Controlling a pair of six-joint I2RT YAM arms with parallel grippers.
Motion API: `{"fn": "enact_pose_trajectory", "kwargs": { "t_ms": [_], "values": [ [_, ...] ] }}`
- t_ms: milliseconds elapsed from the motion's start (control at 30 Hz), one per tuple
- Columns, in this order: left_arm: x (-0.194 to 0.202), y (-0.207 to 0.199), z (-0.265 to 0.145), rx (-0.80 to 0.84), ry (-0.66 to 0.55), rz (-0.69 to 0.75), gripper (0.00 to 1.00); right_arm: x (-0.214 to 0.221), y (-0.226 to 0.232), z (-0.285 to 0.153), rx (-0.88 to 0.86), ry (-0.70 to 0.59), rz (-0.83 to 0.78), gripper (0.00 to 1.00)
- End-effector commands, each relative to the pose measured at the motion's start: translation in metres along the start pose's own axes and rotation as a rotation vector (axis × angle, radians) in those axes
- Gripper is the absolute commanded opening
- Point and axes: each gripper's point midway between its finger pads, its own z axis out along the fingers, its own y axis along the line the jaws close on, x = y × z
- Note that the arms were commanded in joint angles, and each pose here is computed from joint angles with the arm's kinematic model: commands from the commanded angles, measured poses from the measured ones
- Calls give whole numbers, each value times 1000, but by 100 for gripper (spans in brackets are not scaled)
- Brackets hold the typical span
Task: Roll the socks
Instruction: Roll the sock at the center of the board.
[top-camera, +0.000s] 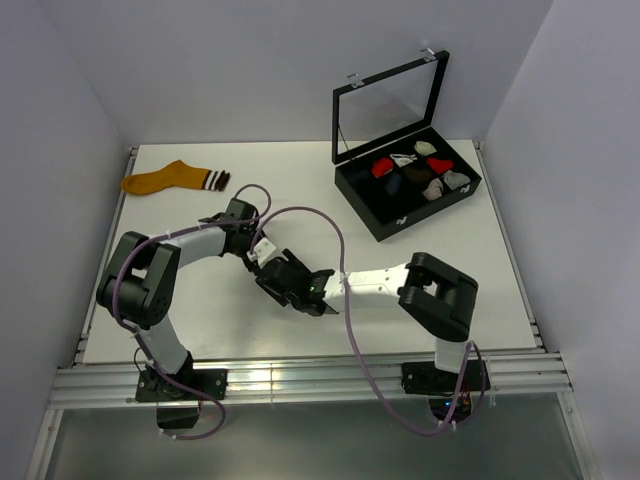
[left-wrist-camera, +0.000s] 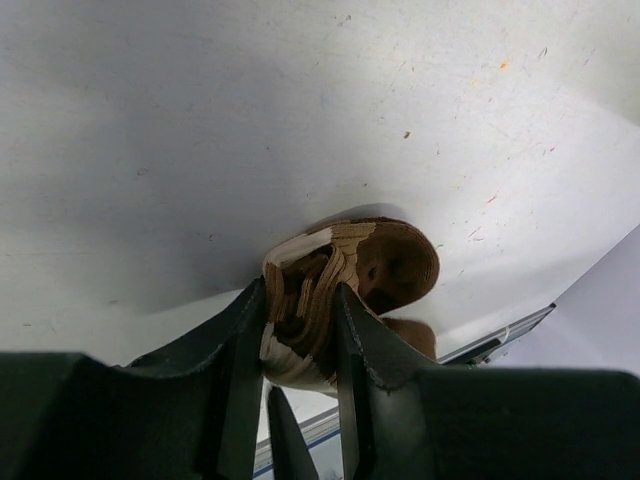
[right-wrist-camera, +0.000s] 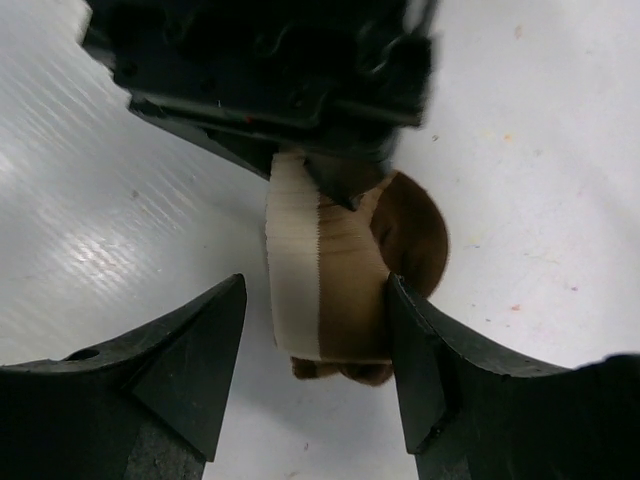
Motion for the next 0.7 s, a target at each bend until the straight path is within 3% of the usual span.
{"fn": "enact_pose_trajectory", "kwargs": {
  "t_ms": [0, 233, 400, 567, 667],
  "values": [
    [6, 25, 6, -109, 11, 23, 26, 6, 2, 15, 34, 16, 5, 65],
    [8, 28, 6, -113, 12, 39, 25, 49, -9, 34, 53, 124, 38, 64],
    [7, 23, 6, -91, 6, 49, 25, 64, 4, 35, -45, 166, 48, 52],
    [5, 13, 4, -42, -12, 66, 27, 91, 22, 37, -155, 275, 61, 28],
    [-1, 5, -1, -12, -51, 69, 41, 103, 31, 30, -253, 329, 108, 10]
  ]
}}
